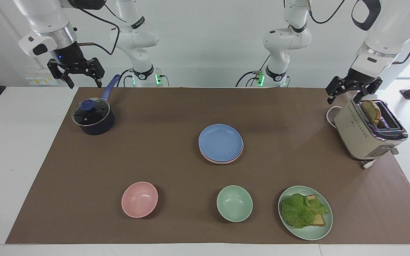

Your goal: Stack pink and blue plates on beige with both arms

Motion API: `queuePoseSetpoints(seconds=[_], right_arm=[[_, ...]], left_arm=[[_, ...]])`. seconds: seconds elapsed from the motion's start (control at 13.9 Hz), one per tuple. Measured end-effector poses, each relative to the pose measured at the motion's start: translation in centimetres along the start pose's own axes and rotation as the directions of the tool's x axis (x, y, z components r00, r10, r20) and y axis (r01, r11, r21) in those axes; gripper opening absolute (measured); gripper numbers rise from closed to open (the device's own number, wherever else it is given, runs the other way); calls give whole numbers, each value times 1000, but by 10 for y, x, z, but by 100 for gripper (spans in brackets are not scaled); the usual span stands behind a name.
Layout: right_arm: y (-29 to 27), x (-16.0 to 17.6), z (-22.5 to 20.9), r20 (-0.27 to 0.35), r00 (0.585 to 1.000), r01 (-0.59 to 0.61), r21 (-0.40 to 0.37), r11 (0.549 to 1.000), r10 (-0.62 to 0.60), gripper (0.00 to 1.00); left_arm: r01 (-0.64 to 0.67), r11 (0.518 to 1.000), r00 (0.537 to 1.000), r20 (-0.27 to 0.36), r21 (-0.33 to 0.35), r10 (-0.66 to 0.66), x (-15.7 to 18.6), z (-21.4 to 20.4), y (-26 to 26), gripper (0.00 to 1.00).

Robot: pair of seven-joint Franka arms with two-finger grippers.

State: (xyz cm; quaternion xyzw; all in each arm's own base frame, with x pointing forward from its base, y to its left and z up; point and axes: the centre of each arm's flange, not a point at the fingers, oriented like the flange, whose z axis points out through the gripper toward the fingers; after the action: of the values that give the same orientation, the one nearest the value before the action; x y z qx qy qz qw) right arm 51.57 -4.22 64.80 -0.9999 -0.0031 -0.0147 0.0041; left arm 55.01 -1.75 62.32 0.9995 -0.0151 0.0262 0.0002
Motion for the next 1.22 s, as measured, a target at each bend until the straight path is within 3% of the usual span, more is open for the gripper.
queuePoseSetpoints(seconds=[1.22], right_arm=[[-5, -2, 8, 17, 1000, 18, 1, 1000, -18, 100]], left_arm=[[0, 1000, 1000, 0, 0, 0, 0, 0, 0, 100]])
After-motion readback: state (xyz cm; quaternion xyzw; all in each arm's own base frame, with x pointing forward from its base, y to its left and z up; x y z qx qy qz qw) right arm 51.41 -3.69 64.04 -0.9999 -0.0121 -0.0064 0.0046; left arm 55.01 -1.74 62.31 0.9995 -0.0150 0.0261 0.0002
